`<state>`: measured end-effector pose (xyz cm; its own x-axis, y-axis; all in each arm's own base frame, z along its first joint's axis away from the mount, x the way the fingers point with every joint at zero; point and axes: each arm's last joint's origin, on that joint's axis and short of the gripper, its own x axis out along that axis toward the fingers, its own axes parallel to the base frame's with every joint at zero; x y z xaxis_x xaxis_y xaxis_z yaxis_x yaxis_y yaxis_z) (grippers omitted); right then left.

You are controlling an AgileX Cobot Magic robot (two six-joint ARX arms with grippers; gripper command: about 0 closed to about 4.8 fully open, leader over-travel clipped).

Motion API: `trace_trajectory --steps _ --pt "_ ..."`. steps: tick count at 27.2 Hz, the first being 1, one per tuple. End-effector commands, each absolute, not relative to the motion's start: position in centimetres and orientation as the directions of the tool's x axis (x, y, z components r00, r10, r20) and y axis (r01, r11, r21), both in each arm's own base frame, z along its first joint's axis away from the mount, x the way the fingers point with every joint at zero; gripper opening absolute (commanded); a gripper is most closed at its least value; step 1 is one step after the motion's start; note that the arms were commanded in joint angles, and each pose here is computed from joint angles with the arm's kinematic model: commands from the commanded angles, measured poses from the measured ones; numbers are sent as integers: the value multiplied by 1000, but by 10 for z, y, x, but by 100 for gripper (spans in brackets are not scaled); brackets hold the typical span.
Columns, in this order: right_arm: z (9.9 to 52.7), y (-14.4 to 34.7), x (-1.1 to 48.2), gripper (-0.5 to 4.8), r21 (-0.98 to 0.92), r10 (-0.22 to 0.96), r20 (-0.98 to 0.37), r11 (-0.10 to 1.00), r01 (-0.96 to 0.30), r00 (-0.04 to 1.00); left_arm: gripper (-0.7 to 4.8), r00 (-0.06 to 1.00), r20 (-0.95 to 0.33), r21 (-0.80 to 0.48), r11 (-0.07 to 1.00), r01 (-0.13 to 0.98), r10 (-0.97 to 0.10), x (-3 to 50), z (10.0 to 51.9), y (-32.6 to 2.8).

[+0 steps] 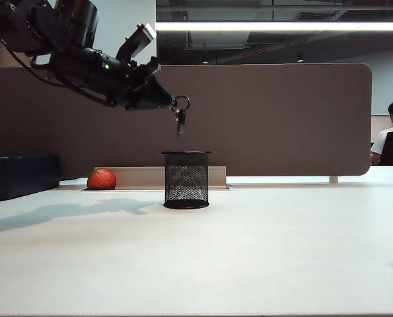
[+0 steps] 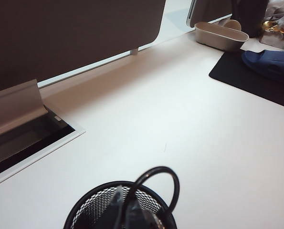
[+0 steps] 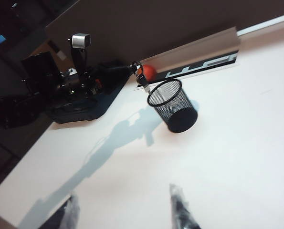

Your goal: Pick up a bunch of keys from the table, then put them into the black basket.

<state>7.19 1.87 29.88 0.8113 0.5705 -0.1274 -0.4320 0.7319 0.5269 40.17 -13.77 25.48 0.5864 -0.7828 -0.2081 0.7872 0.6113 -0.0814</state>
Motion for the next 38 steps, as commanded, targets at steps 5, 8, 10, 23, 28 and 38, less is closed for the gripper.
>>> trace_trajectory --steps 5,8,10,23,28,38 --pt "302 18 73 248 472 533 -109 770 -429 839 -6 597 -216 -85 624 777 -772 413 238 -141" --pt "302 18 73 248 473 534 -111 770 -428 838 -6 593 -232 -96 625 775 -771 416 228 -142" --pt "302 18 73 248 475 534 -115 770 -426 838 -6 592 -237 -99 625 774 -770 417 226 -142" --pt "299 18 72 248 487 534 -140 771 -412 834 -4 610 -250 -95 646 758 -752 418 222 -142" --pt "299 18 72 248 486 534 -140 771 -412 834 101 610 -250 -95 646 758 -752 418 222 -142" --pt "299 18 72 248 486 534 -140 771 -412 834 125 602 -245 -96 637 765 -760 418 224 -142"
